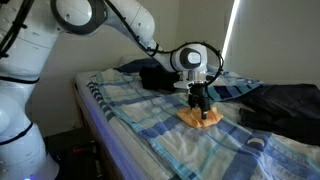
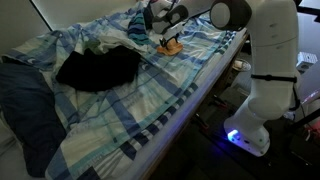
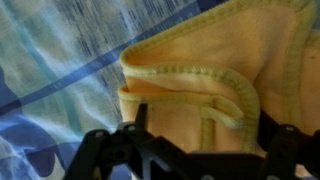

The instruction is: Unfold the yellow towel

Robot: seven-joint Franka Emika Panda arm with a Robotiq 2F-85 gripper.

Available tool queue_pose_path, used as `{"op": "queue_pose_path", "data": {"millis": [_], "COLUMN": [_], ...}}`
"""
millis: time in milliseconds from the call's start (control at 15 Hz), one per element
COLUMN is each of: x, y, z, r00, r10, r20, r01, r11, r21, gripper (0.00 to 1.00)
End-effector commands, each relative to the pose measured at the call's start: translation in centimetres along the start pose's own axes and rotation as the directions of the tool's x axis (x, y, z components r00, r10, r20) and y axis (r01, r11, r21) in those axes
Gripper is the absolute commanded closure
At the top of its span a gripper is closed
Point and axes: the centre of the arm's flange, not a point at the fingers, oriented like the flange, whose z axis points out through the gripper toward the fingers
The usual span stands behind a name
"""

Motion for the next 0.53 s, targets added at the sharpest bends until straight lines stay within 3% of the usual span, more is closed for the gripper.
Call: {"op": "queue_pose_path", "data": {"millis": [0, 467], "x": [0.66, 1.01], "y": [0.43, 1.10], "z": [-0.61, -1.15], "r00": [0.999, 0.999], "r10": [0.011, 0.023], "r20": [-0.032, -0.048], "r01": [-0.012, -0.024], "r11": [1.000, 1.000], "r21": [-0.012, -0.013], "gripper": [0.00, 0.00]}}
